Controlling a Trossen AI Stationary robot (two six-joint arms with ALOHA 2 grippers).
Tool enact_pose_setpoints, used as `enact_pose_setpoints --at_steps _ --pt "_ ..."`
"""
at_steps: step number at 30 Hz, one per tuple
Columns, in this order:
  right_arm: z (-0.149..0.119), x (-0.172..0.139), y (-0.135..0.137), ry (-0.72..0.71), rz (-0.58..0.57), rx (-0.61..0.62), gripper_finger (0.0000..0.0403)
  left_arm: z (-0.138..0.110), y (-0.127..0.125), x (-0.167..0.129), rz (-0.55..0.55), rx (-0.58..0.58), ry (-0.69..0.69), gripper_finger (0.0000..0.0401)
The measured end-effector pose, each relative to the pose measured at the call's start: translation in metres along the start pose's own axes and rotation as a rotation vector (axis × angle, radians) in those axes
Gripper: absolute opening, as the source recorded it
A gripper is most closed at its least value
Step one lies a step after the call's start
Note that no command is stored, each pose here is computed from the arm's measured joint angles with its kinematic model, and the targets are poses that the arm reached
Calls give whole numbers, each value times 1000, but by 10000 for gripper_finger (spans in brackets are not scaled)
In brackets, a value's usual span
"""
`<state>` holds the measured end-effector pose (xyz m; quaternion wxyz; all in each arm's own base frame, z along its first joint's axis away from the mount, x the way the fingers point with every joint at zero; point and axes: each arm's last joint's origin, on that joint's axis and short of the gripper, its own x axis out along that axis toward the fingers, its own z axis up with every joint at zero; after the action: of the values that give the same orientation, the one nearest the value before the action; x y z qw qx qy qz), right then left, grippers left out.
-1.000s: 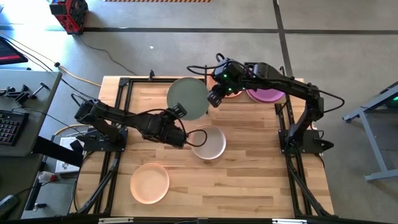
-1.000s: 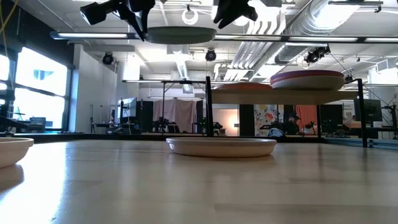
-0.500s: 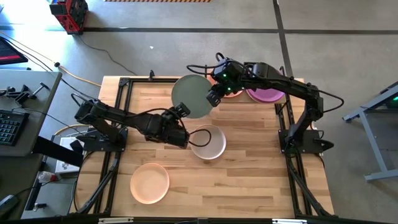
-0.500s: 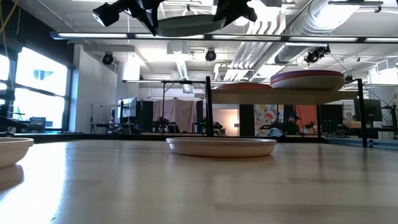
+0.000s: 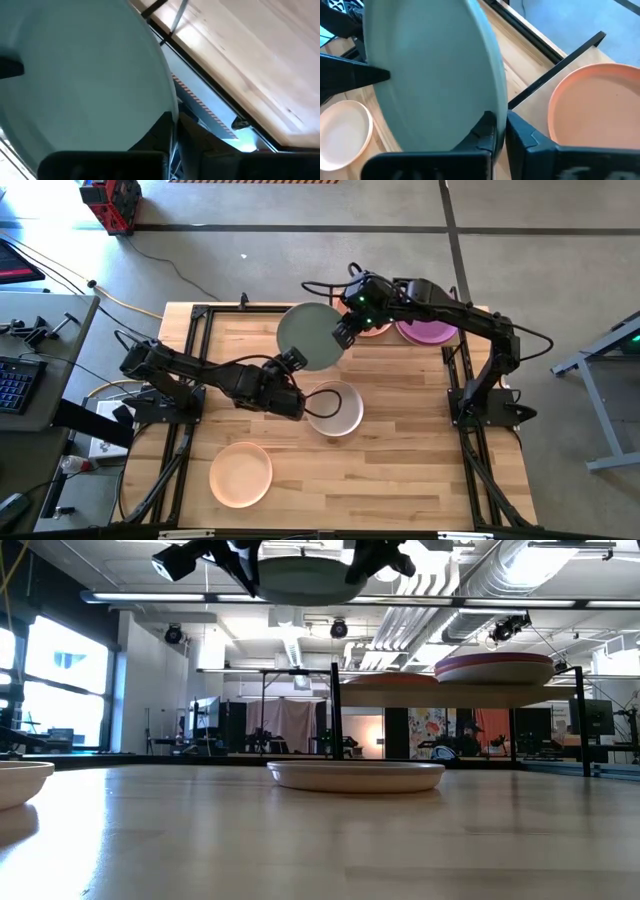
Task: Place and stack plates onto a shelf
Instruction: Stack the blue plate on top of the brown plate on the shelf
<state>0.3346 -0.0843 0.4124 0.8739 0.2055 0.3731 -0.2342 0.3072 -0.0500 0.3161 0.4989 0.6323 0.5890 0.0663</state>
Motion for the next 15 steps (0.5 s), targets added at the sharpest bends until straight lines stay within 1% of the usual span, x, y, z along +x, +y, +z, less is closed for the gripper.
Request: enact_pose_setpoints --at_steps 3,9,12,15 --pt "0 -1 0 4 -1 2 4 1 0 0 2 -3 -4 18" --pt "-1 0 -5 30 -5 8 2 0 1 3 -36 -72 -36 45" --pt "-1 0 -6 34 -5 10 1 0 1 5 -60 -136 -49 62" --pt "-1 0 -7 35 -11 11 1 0 2 7 -61 -216 -46 80"
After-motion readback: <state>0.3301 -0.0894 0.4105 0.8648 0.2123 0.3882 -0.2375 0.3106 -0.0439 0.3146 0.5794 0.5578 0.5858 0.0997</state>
